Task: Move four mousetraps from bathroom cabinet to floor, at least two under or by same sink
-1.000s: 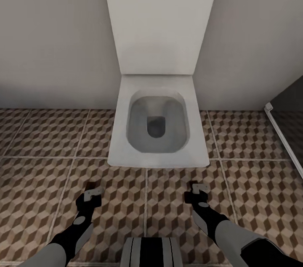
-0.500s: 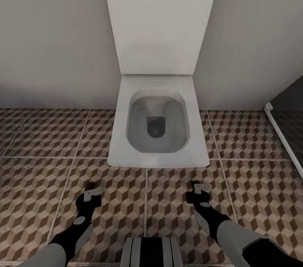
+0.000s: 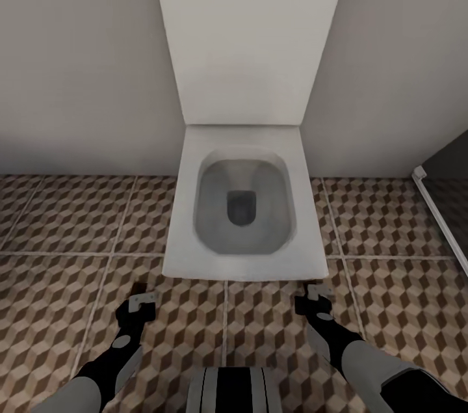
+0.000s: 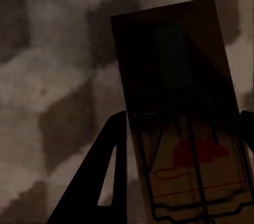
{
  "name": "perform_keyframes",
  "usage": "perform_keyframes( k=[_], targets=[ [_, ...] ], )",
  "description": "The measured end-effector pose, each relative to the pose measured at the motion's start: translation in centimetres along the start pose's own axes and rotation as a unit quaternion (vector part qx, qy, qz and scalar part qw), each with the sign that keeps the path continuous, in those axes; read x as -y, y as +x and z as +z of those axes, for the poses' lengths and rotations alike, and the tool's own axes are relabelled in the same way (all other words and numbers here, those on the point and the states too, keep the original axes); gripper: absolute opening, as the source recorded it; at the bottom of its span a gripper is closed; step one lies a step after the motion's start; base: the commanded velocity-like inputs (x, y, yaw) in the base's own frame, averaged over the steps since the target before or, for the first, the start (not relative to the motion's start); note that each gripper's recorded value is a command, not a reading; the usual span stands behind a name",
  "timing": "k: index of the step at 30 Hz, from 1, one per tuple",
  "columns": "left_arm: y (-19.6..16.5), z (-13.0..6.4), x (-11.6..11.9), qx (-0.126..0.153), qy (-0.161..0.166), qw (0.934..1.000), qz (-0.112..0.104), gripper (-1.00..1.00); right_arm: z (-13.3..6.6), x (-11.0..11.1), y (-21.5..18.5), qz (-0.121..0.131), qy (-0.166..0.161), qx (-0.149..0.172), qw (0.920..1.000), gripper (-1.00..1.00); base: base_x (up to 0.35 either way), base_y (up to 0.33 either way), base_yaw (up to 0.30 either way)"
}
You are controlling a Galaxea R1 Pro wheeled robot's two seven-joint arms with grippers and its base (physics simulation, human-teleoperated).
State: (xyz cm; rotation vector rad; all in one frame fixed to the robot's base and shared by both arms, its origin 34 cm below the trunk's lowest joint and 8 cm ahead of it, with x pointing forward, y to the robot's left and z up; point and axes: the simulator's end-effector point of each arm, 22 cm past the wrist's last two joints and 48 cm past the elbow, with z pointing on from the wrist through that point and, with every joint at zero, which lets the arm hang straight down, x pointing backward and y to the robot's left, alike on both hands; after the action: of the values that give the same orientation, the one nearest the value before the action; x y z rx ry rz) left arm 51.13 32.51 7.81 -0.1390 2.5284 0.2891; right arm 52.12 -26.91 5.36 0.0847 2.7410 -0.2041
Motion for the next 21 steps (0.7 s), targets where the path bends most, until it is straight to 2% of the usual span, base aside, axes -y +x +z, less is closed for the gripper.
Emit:
perform_keyframes(
  k=[11, 21],
  targets=[
    [-0.09, 0.01, 0.00, 0.001, 0.000, 1.0000, 0.000, -1.00, 0.01, 0.08, -0.04, 0.001, 0.001, 0.001, 1.0000, -1.00, 0.311, 0.000, 0.000],
    [-0.12, 0.02, 0.08, 0.002, 0.000, 1.0000, -0.001, -1.00, 0.05, 0.16, 0.00, 0.000, 0.001, 0.000, 1.0000, -1.00, 0.057, 0.000, 0.000]
  ],
)
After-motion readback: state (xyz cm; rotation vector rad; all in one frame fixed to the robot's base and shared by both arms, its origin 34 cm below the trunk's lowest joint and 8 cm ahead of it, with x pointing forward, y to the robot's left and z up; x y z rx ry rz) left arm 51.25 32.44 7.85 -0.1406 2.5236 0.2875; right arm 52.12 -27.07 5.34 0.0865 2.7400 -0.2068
